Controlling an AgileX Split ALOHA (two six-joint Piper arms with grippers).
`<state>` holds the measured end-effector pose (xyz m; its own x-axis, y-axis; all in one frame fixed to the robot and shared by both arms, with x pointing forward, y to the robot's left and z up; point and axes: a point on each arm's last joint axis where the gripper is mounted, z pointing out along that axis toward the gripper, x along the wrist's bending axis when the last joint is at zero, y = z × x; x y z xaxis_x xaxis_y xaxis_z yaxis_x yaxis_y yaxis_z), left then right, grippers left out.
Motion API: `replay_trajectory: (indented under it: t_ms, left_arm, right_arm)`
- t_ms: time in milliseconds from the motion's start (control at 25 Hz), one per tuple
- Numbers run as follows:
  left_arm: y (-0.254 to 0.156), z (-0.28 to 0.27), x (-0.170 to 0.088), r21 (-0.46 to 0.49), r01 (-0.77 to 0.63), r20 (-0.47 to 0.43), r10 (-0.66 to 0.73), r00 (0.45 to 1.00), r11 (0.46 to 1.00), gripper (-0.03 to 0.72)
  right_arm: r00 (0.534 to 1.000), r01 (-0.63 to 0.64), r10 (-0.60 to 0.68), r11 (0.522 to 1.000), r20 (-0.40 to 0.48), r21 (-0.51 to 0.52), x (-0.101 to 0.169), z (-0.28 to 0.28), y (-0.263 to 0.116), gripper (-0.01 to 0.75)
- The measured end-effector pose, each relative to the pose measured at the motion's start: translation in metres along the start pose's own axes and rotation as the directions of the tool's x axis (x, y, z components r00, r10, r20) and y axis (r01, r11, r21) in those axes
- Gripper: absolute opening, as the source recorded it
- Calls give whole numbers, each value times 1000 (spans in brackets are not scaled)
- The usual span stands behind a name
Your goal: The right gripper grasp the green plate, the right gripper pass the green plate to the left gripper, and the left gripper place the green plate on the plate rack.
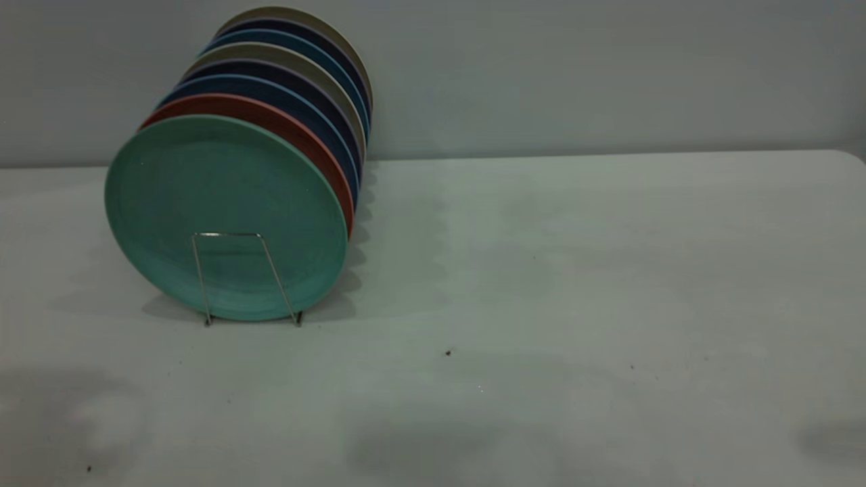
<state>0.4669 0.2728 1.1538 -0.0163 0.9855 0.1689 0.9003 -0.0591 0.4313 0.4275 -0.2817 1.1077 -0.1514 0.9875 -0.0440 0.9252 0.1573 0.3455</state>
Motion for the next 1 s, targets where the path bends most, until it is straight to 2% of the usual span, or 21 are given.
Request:
replay_trajectory:
  t_ms: [240, 480, 760, 1000]
  left_arm:
    - [-55, -14, 12, -28, 8, 6, -8, 1000, 1000, 509]
    - [-125, -16, 22, -71, 31, 26, -30, 999, 997, 509]
    - [-196, -14, 30, -192, 73, 66, -61, 996, 979, 509]
    - [-239, -9, 36, -325, 112, 96, -85, 992, 939, 509]
  right_arm:
    - [998, 22, -26, 996, -50, -91, 8, -19, -44, 564]
    - [992, 92, -109, 973, -68, -211, 14, -32, -91, 564]
    - [977, 136, -182, 932, -111, -337, 25, -26, -135, 564]
    - [980, 144, -186, 911, -73, -387, 25, 3, -162, 564]
